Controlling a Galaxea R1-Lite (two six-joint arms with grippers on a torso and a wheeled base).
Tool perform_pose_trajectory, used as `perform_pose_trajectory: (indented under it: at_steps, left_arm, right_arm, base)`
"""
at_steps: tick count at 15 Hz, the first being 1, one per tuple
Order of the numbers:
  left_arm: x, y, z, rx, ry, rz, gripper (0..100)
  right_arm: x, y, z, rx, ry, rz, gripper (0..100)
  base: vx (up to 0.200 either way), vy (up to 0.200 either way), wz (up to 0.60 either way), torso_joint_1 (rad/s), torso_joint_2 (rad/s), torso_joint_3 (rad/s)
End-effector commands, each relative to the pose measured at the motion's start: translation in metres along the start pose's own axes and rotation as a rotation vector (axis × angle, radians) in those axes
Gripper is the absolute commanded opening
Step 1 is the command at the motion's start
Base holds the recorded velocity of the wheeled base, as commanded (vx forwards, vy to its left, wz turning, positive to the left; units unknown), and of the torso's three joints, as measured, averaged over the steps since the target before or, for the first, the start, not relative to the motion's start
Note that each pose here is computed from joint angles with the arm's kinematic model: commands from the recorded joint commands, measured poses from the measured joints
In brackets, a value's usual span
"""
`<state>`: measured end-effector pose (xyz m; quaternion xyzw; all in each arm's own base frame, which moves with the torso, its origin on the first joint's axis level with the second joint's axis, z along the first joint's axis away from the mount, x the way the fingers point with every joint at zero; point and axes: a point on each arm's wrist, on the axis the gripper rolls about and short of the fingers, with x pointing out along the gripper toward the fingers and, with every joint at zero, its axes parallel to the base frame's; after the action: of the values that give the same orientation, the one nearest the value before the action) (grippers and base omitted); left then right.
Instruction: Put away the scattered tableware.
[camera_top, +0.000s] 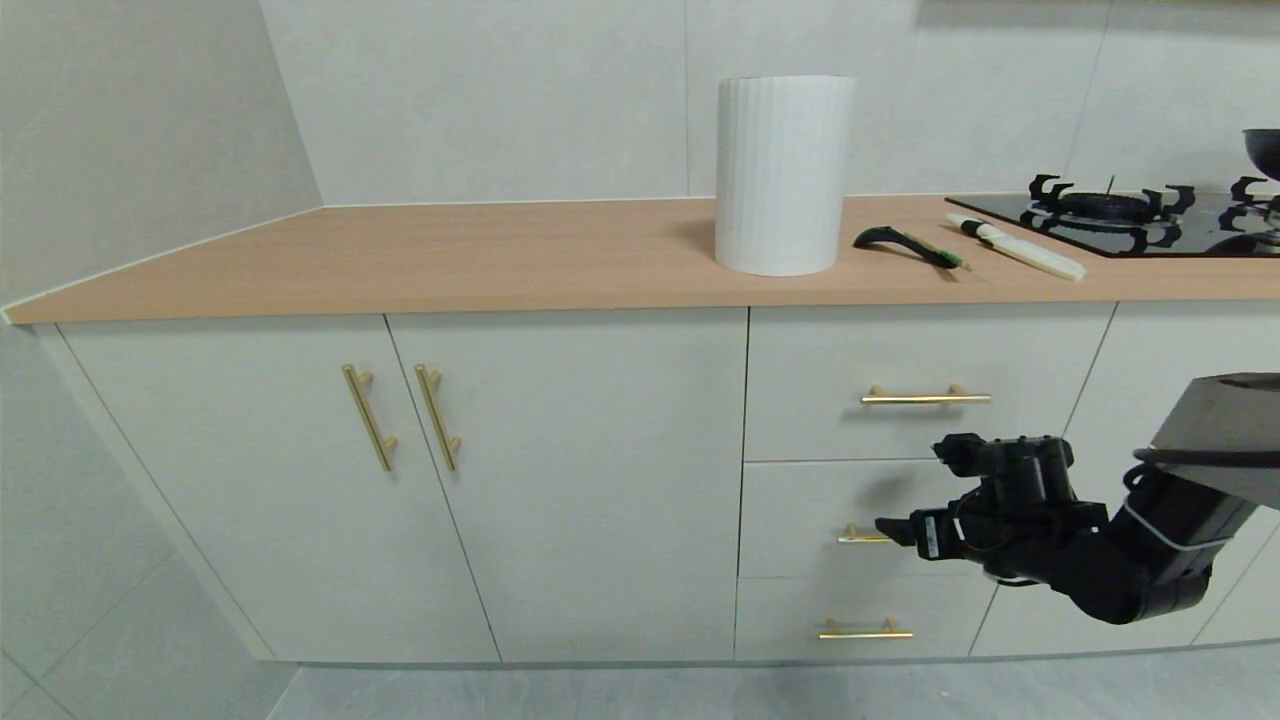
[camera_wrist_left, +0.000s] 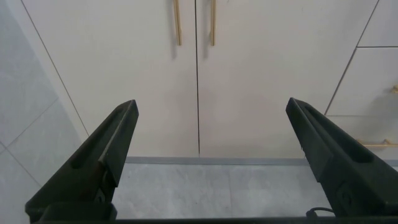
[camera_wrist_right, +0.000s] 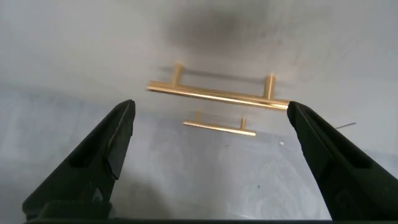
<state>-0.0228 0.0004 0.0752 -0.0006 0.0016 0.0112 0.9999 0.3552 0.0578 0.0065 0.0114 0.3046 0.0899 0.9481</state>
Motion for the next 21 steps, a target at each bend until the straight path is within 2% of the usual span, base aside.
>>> perform_pose_trajectory:
  at_steps: [1, 13, 15, 21]
  left_arm:
    - [0.000, 0.000, 0.000, 0.000, 0.000, 0.001, 100]
    - [0.000, 0.000, 0.000, 0.000, 0.001, 0.001, 100]
    - [0.000, 0.000, 0.000, 0.000, 0.000, 0.001, 100]
    - [0.000, 0.000, 0.000, 0.000, 0.000, 0.001, 100]
  right_arm:
    - [0.026, -0.003, -0.026, 0.008, 0.060, -0.032, 100]
    - [0.044, -0.007, -0.018, 0.054, -0.035, -0.147, 100]
    - [0.055, -0.009, -0.019, 0.055, -0.049, -0.210, 100]
    - [0.069, -0.011, -0.028, 0.049, -0.029, -0.248, 100]
  base:
    - [0.000, 0.000, 0.00, 0.000, 0.00, 0.000]
    - [0.000, 0.000, 0.00, 0.000, 0.00, 0.000]
    - [0.000, 0.000, 0.00, 0.000, 0.00, 0.000]
    - [0.000, 0.000, 0.00, 0.000, 0.00, 0.000]
